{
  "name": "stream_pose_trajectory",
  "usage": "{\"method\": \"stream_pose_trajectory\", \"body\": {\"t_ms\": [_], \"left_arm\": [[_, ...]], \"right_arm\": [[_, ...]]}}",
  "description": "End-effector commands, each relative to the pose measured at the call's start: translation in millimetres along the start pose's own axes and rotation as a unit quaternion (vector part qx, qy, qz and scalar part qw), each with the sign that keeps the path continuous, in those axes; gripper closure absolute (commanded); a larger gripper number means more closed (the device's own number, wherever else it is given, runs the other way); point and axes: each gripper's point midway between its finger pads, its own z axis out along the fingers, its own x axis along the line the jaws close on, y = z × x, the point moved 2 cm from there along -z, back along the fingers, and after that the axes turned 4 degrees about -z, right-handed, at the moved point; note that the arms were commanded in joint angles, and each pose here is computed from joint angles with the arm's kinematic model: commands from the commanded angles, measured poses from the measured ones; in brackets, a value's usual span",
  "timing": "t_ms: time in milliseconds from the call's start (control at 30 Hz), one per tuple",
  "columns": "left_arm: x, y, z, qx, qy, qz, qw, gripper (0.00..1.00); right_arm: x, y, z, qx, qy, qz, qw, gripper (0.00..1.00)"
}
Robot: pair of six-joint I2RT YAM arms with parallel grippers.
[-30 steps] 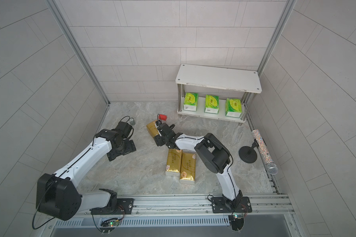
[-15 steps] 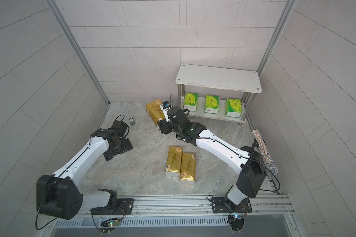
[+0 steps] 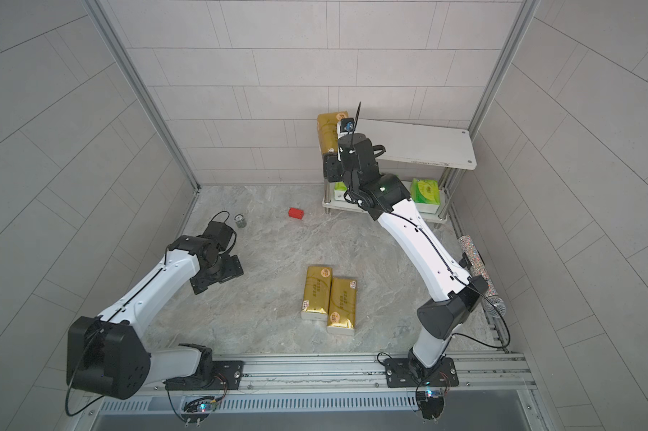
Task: Place the tissue boxes on the shelf by color
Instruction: Place a box of tissues on the shelf.
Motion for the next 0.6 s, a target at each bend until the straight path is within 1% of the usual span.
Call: {"method": "stream_pose_trajectory", "body": {"t_ms": [0, 167, 300, 367, 567], "left_arm": [[4.1, -13.4, 3.5, 0.017, -0.001, 0.016, 1.0, 0.04], [1.5, -21.9, 3.3, 0.017, -0.004, 0.032, 0.999, 0.04], [-2.0, -25.2, 2.3, 0.016, -0.006, 0.043, 0.999, 0.04], [-3.4, -26.9, 1.8, 0.016, -0.006, 0.049, 0.999, 0.05], [-4.3, -29.4, 3.4, 0.017, -0.006, 0.05, 0.999, 0.04]], "right_arm": [[-16.2, 9.3, 16.8, -0.004, -0.037, 0.014, 0.999, 0.28], [-39.4, 15.8, 49.2, -0.015, -0.078, 0.044, 0.996, 0.27], [-59.3, 18.4, 65.1, -0.026, -0.106, 0.071, 0.991, 0.27], [-65.1, 20.2, 73.0, -0.031, -0.106, 0.078, 0.991, 0.26], [-73.8, 25.6, 81.9, -0.04, -0.109, 0.105, 0.988, 0.24]]}}
